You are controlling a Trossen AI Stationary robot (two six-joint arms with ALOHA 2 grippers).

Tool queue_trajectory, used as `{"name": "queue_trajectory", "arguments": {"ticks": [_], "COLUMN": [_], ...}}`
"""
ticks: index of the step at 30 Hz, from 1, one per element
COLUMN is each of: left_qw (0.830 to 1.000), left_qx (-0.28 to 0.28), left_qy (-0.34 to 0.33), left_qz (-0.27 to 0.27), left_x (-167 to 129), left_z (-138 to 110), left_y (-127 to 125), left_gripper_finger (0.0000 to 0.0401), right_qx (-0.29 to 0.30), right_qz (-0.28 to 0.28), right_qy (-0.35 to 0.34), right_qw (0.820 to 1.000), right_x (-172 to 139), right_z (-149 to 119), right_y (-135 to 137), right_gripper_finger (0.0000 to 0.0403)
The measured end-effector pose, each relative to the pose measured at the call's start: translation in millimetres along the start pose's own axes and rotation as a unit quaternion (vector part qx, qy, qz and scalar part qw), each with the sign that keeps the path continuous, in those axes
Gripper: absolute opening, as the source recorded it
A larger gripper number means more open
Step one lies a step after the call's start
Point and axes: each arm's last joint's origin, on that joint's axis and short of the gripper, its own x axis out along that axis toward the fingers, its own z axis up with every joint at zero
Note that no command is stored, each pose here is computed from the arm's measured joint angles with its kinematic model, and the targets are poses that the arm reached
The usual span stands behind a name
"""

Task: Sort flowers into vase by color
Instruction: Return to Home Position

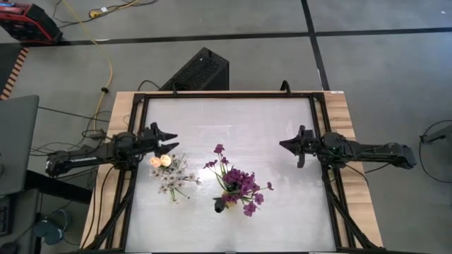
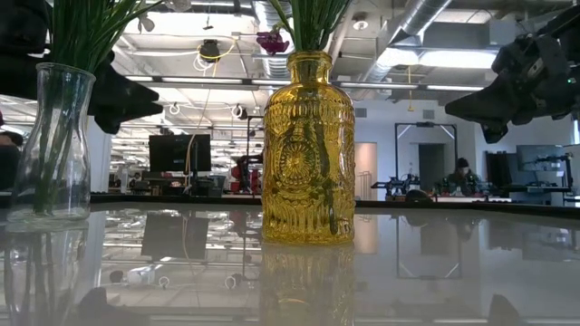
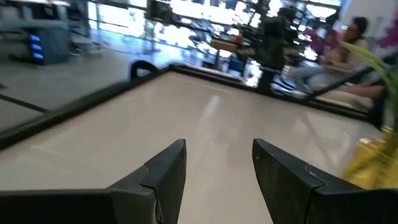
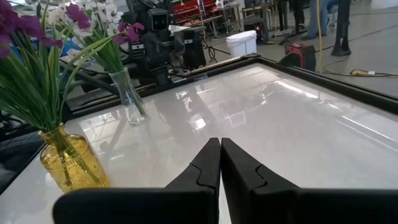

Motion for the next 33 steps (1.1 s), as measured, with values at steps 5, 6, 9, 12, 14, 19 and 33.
{"name": "queue_trajectory", "arguments": {"ticks": [5,6,9,12,14,19,33], "left_qw": [1.000,1.000,1.000,1.000,1.000,1.000,1.000], "left_qx": [0.001,0.002,0.002,0.002,0.002,0.002,0.003], "left_qy": [0.010,0.009,0.009,0.009,0.009,0.009,0.010], "left_qz": [-0.026,-0.023,-0.022,-0.022,-0.022,-0.022,-0.021], "left_x": [0.0,0.0,0.0,0.0,0.1,0.1,0.1], "left_z": [-1.3,-1.2,-1.4,-1.5,-1.6,-1.6,-2.0], "left_y": [-1.4,-1.2,-1.1,-1.1,-1.1,-1.1,-0.9], "left_gripper_finger": [0.0173,0.0173,0.0173,0.0173,0.0173,0.0173,0.0173], "right_qx": [0.000,0.000,0.000,0.000,0.000,0.000,0.000], "right_qz": [0.000,0.000,0.000,0.000,0.000,0.000,0.000], "right_qy": [0.001,0.001,0.001,0.001,0.001,0.001,0.001], "right_qw": [1.000,1.000,1.000,1.000,1.000,1.000,1.000], "right_x": [0.0,0.0,0.0,0.0,0.0,0.1,0.1], "right_z": [-0.2,-0.2,-0.2,-0.3,-0.3,-0.5,-0.5], "right_y": [-0.1,-0.1,-0.1,-0.1,-0.1,-0.1,-0.1], "right_gripper_finger": [0.0043,0.0043,0.0043,0.0043,0.0043,0.0043,0.0044]}}
